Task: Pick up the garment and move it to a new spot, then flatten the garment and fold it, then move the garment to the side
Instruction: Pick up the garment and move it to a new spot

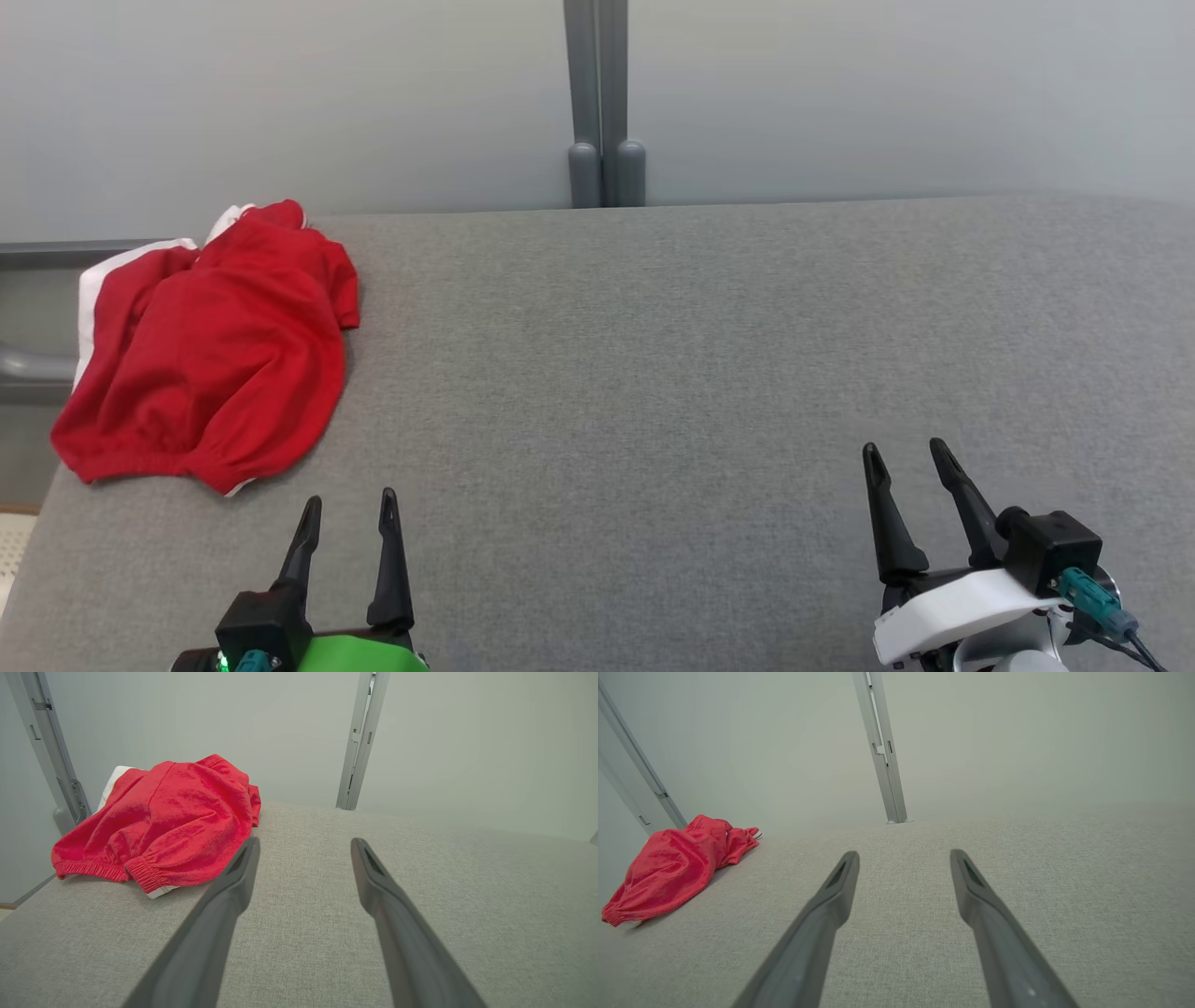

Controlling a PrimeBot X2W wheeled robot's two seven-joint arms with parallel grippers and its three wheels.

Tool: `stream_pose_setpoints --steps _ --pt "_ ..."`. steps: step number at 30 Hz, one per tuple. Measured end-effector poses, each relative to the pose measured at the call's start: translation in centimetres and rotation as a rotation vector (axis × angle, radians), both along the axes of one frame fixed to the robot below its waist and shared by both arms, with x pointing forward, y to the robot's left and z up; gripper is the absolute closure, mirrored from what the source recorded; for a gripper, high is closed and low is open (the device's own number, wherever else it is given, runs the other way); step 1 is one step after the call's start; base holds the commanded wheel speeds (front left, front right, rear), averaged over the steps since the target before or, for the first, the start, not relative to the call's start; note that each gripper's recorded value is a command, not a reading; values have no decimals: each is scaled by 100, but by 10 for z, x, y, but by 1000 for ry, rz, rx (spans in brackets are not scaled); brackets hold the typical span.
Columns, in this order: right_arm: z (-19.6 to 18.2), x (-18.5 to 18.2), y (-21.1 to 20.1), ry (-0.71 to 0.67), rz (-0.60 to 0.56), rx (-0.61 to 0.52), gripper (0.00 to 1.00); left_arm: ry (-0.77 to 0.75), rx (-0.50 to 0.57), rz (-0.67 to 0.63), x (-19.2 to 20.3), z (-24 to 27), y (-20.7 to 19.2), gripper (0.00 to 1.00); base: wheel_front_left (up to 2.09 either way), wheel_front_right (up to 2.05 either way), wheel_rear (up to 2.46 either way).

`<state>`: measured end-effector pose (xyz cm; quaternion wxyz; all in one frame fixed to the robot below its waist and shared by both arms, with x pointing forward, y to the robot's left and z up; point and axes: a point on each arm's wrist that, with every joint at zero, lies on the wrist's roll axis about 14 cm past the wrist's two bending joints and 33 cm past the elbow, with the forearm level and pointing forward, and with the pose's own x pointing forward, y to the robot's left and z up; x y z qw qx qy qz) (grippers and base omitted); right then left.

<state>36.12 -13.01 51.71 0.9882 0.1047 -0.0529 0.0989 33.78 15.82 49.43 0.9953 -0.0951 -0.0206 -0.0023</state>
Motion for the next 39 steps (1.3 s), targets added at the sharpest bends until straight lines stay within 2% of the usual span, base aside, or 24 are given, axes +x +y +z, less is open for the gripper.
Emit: stream_pose_setpoints --steps 10,25,31,39 --pt "3 13 59 -2 177 16 0 -4 15 164 -29 0 51 0 0 0 0" --pt "4 18 154 7 450 26 0 -3 26 430 -94 -1 121 0 0 0 0" --pt "2 17 169 12 492 27 0 0 27 471 -105 -2 129 0 0 0 0" --pt "-2 21 163 21 475 26 0 32 31 468 -104 -10 128 0 0 0 0"
